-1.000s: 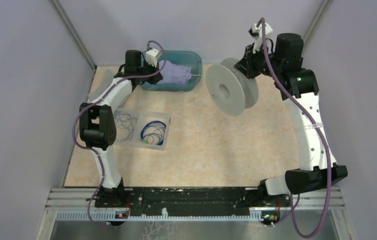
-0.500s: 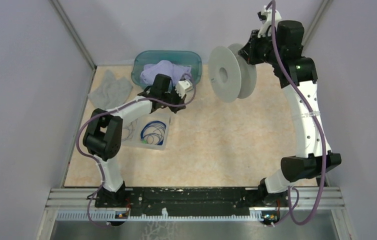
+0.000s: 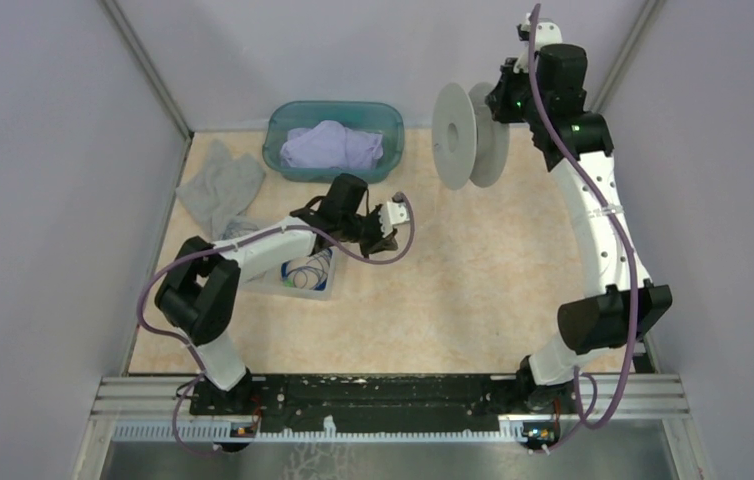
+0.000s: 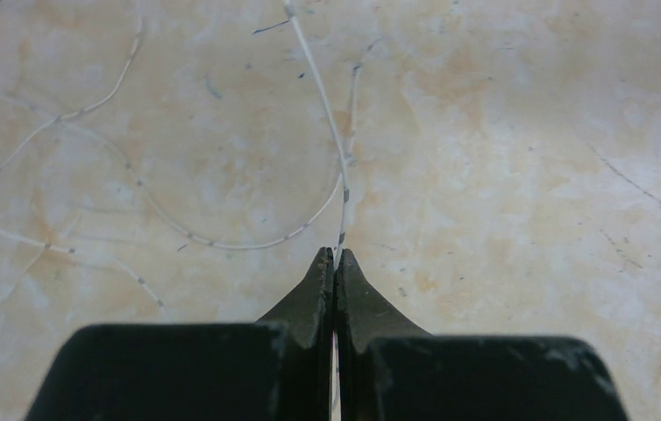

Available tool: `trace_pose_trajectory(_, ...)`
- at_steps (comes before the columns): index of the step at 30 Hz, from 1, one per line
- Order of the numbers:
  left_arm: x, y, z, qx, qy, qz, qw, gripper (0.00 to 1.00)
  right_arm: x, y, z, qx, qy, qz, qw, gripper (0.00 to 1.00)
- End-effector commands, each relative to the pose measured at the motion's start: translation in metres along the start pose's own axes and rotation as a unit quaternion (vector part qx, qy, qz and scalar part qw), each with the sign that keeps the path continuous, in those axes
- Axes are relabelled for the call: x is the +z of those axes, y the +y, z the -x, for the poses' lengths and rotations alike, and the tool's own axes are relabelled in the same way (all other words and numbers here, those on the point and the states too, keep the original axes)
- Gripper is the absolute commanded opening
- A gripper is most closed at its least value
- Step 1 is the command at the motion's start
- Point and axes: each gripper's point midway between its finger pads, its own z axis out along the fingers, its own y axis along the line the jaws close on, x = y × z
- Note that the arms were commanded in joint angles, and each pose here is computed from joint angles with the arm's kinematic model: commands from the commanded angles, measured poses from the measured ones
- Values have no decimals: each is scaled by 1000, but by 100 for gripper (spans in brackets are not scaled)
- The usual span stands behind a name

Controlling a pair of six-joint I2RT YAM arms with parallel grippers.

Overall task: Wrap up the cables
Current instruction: Wrap the cable around the cable reel.

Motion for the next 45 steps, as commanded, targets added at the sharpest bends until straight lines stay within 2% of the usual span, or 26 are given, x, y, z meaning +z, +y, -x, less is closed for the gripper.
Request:
trace_pose_trajectory(1, -3, -37, 14, 58, -12, -69, 996, 0, -4, -11, 39, 8, -93, -27, 995, 0)
trace_pose_trajectory(7, -3, -78, 25, 120, 17, -147, 982, 0, 7, -19, 20, 7, -95, -52, 994, 0)
trace_pose_trajectory(15, -14, -128, 65, 207, 29, -231, 950, 0, 23, -19, -6, -38, -88, -91, 991, 0)
trace_pose_trajectory(21, -23, -138, 113, 198, -10, -245, 949, 0, 31, -11, -25, -71, -81, -101, 989, 0)
trace_pose_trajectory(35, -52, -104, 210, 179, -90, -175, 964, 0, 32, 1, -79, -114, -42, -82, 989, 0)
trace_pose_trajectory(39, -63, -79, 232, 152, -130, -147, 969, 0, 31, 8, -94, -122, -27, -63, 990, 0)
trace_pose_trajectory(45, -82, -29, 254, 70, -191, -108, 973, 0, 28, 25, -116, -125, -8, -7, 992, 0)
